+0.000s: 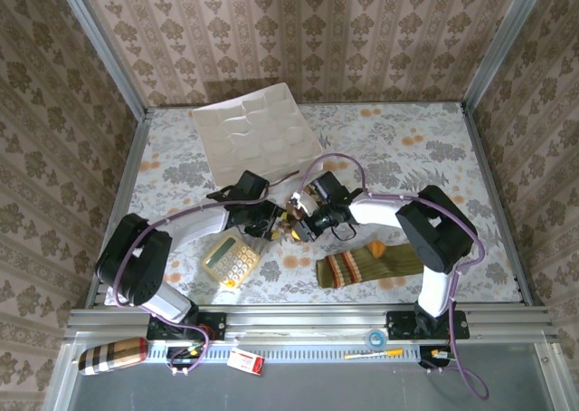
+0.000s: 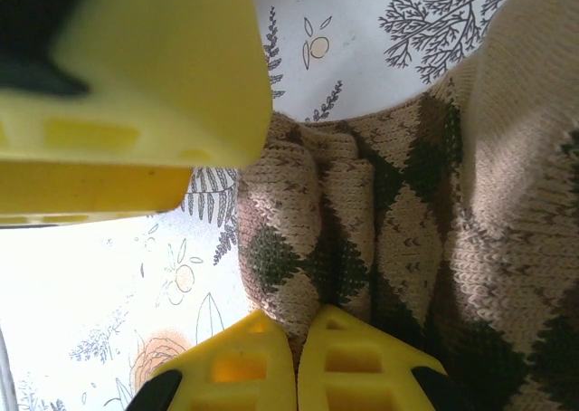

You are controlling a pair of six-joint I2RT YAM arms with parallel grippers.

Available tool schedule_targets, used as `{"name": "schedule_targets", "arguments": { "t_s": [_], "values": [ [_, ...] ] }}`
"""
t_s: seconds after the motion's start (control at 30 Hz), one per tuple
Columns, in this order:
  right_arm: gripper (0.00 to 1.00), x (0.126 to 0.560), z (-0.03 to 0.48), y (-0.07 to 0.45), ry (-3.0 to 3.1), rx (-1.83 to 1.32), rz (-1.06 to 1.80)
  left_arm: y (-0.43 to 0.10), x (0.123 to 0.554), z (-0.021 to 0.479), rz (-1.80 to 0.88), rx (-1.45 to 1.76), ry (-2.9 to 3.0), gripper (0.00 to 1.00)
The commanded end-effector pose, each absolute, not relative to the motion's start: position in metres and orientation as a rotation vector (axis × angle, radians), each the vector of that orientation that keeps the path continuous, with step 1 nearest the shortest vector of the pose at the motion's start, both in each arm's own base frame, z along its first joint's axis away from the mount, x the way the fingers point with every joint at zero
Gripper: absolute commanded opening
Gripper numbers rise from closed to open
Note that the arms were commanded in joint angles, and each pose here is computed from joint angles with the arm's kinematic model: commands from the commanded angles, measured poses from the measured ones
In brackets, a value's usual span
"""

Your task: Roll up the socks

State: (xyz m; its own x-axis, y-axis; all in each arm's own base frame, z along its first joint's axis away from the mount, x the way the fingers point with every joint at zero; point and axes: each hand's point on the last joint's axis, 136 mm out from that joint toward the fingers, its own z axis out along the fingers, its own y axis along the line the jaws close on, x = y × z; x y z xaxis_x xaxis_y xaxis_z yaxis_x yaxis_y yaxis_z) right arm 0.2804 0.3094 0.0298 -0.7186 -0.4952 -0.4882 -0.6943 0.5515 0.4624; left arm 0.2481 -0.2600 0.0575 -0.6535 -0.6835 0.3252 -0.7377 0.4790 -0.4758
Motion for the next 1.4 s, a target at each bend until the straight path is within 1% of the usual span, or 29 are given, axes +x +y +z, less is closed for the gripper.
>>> {"name": "schedule_targets", "arguments": {
  "t_s": [0.0, 0.2, 0.57, 0.63, 0.67, 0.8, 0.87, 0.9, 0.93, 1.07, 1.17, 1.2, 1.23, 1.27, 1.37],
  "values": [
    [0.00, 0.255, -0.026, 0.264, 2.832, -0.864, 0.799, -0.265, 0.244, 0.050, 0.913, 1.205, -2.639, 0.44],
    [0.00, 0.256, -0.029, 0.260, 2.872, -0.800, 0.842, -0.270, 0.244, 0.044, 0.906, 1.173, -2.646, 0.43],
    [0.00, 0.258, -0.041, 0.252, 2.996, -0.662, 0.930, -0.276, 0.247, 0.027, 0.864, 1.129, -2.676, 0.45],
    [0.00, 0.258, -0.043, 0.252, 3.006, -0.652, 0.940, -0.276, 0.247, 0.020, 0.838, 1.125, -2.682, 0.43],
    [0.00, 0.258, -0.043, 0.252, 3.006, -0.650, 0.942, -0.275, 0.246, 0.017, 0.815, 1.130, -2.681, 0.40],
    [0.00, 0.260, -0.042, 0.254, 2.998, -0.659, 0.949, -0.265, 0.226, 0.001, 0.637, 1.169, -2.635, 0.20],
    [0.00, 0.260, -0.042, 0.254, 2.988, -0.687, 0.935, -0.262, 0.212, -0.004, 0.559, 1.180, -2.594, 0.05],
    [0.00, 0.261, -0.040, 0.254, 2.971, -0.715, 0.921, -0.259, 0.205, -0.006, 0.521, 1.188, -2.576, 0.00],
    [0.01, 0.262, -0.036, 0.256, 2.942, -0.757, 0.909, -0.257, 0.198, -0.007, 0.475, 1.199, -2.558, 0.00],
    [0.11, 0.271, -0.006, 0.266, 2.698, -0.926, 0.820, -0.242, 0.178, -0.003, 0.298, 1.224, -2.515, 0.00],
    [0.20, 0.278, 0.033, 0.273, 2.366, -1.010, 0.669, -0.235, 0.173, 0.003, 0.228, 1.263, -2.491, 0.00],
    [0.25, 0.277, 0.049, 0.273, 2.226, -1.031, 0.587, -0.233, 0.172, 0.005, 0.201, 1.270, -2.491, 0.00],
    [0.33, 0.274, 0.064, 0.275, 2.083, -1.060, 0.502, -0.232, 0.172, 0.007, 0.180, 1.274, -2.489, 0.00],
    [0.39, 0.271, 0.073, 0.277, 1.997, -1.079, 0.442, -0.231, 0.172, 0.009, 0.163, 1.277, -2.487, 0.00],
    [0.42, 0.254, 0.082, 0.284, 1.921, -1.181, 0.313, -0.231, 0.171, 0.012, 0.131, 1.307, -2.456, 0.00]
  ]
}}
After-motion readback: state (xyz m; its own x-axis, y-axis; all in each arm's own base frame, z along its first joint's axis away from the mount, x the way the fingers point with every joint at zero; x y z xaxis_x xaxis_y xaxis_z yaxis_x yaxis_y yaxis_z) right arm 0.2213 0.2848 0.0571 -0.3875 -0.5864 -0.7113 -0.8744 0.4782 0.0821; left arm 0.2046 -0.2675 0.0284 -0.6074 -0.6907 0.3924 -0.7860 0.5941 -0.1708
